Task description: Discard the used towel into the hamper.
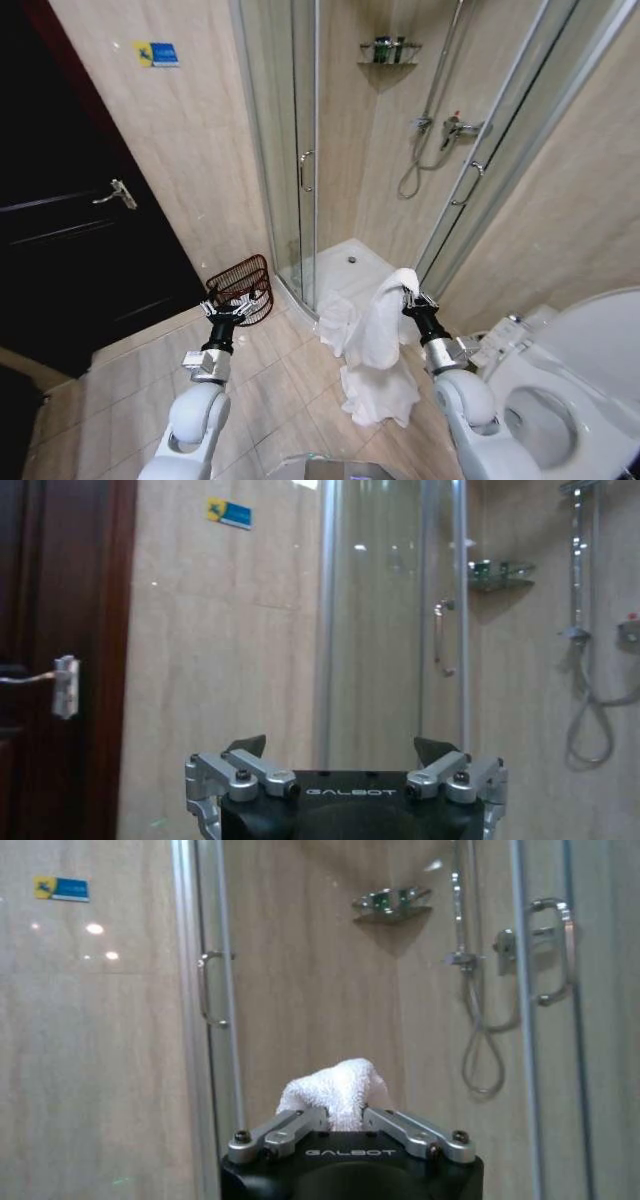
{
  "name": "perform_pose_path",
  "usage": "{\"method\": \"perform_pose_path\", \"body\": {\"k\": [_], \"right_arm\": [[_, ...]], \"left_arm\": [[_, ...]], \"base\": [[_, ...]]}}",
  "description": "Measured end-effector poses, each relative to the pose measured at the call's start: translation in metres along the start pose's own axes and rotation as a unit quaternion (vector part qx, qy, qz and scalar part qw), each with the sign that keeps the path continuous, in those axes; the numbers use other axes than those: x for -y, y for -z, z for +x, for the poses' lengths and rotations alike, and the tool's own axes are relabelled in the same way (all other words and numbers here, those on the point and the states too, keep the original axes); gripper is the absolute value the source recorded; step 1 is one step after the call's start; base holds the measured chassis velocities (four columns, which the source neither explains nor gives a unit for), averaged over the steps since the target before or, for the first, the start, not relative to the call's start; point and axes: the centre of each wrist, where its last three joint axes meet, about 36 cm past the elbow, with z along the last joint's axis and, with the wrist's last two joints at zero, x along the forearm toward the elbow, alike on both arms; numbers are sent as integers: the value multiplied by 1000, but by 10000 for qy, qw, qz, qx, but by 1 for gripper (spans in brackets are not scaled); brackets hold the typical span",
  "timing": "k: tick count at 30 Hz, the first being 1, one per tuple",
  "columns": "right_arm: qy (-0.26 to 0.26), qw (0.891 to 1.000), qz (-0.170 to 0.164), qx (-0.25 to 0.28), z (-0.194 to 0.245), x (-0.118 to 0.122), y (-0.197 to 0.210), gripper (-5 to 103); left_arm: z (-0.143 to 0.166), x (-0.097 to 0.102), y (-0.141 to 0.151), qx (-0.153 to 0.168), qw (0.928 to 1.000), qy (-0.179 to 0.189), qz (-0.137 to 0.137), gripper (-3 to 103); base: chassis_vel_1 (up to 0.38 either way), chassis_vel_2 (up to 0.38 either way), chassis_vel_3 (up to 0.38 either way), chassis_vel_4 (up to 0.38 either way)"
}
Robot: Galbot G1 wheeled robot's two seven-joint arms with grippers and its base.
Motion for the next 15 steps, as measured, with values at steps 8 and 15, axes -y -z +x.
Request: {"method": "perform_pose_path", "body": {"k": [8,15], "right_arm": [[-19,10000,37,-14,0,0,-2,3],[-37,9999,124,-43,1,0,-4,3]], "left_arm": [[0,0,-1,-5,10000,1,7,100],[2,-2,-6,50,10000,49,-56,100]], "base": [[68,74,80,67],[76,74,51,57]]}}
